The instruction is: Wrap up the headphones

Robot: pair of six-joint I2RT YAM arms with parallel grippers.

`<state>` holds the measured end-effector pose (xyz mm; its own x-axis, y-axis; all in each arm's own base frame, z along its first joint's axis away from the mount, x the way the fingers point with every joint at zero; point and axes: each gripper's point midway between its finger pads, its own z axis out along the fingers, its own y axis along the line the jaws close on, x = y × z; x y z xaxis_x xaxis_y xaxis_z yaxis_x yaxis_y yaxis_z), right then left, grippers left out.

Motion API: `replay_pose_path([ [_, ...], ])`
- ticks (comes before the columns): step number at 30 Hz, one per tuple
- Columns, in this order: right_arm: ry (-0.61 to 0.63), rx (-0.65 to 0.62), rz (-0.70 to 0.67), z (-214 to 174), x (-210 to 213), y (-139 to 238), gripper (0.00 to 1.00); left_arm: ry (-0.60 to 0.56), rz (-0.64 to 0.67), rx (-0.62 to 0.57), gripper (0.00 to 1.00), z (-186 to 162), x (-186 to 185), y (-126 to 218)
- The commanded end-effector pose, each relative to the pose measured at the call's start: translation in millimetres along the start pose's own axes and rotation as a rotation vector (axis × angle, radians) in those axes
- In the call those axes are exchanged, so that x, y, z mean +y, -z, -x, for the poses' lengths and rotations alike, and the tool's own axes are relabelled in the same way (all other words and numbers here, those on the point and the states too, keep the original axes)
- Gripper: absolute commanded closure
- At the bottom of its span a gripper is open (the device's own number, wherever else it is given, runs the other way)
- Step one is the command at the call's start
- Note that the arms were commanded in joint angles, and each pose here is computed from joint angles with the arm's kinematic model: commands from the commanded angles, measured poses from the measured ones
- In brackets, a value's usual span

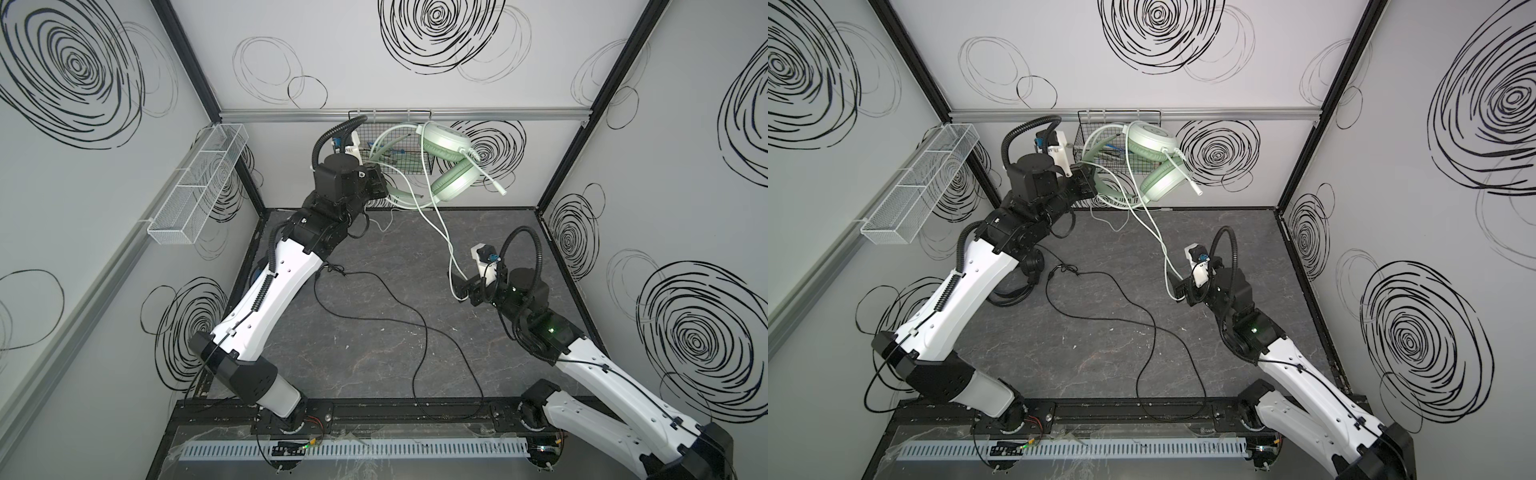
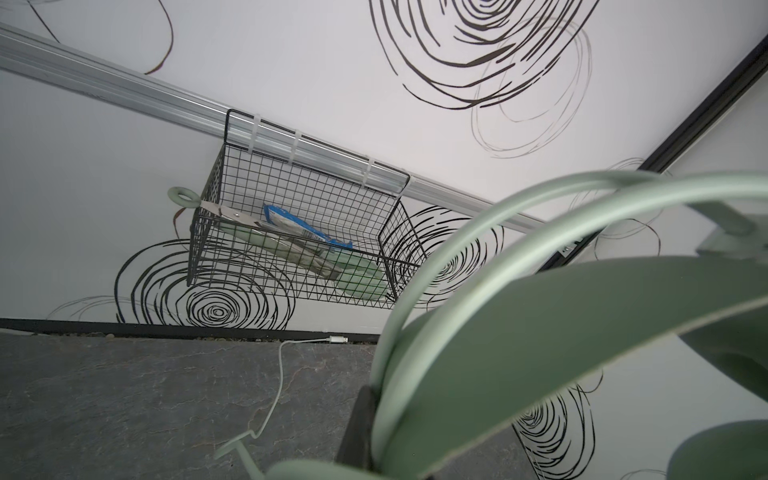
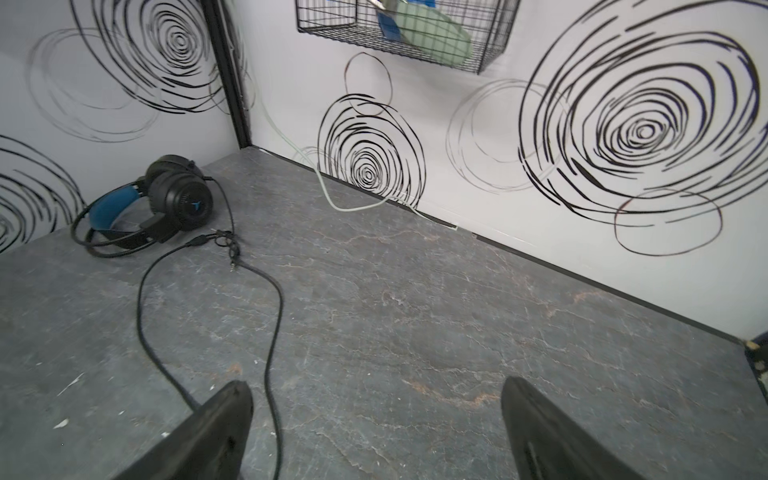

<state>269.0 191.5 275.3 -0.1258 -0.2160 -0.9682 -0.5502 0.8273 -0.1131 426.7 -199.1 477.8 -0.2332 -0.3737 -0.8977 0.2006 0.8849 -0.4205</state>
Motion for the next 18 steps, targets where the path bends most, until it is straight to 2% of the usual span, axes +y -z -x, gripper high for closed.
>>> replay_pose_path([
  [1,0.155,0.073,-0.118,-18,0,14,0.03,0.015,0.007,-0.098,1.00,23,-4,5],
  [3,0.215,0.066,-0.166,-16,2,22,0.03,0.005,0.017,-0.089,1.00,19,-4,4],
  [10,0.278,-0.029,-0.304,19,-6,41,0.03,-0.019,0.018,-0.052,1.00,9,-6,5],
  [12,0.232,-0.114,-0.266,42,-2,47,0.03,-0.025,0.019,-0.037,1.00,4,-5,5],
  [14,0.176,-0.166,-0.150,57,13,48,0.03,-0.029,0.023,-0.026,1.00,-1,-3,4],
  [15,0.132,-0.161,-0.105,60,17,46,0.03,-0.032,0.022,-0.021,1.00,-3,-3,4],
  [18,-0.033,-0.136,-0.097,63,10,42,0.03,-0.037,0.027,-0.009,1.00,-10,-1,4],
])
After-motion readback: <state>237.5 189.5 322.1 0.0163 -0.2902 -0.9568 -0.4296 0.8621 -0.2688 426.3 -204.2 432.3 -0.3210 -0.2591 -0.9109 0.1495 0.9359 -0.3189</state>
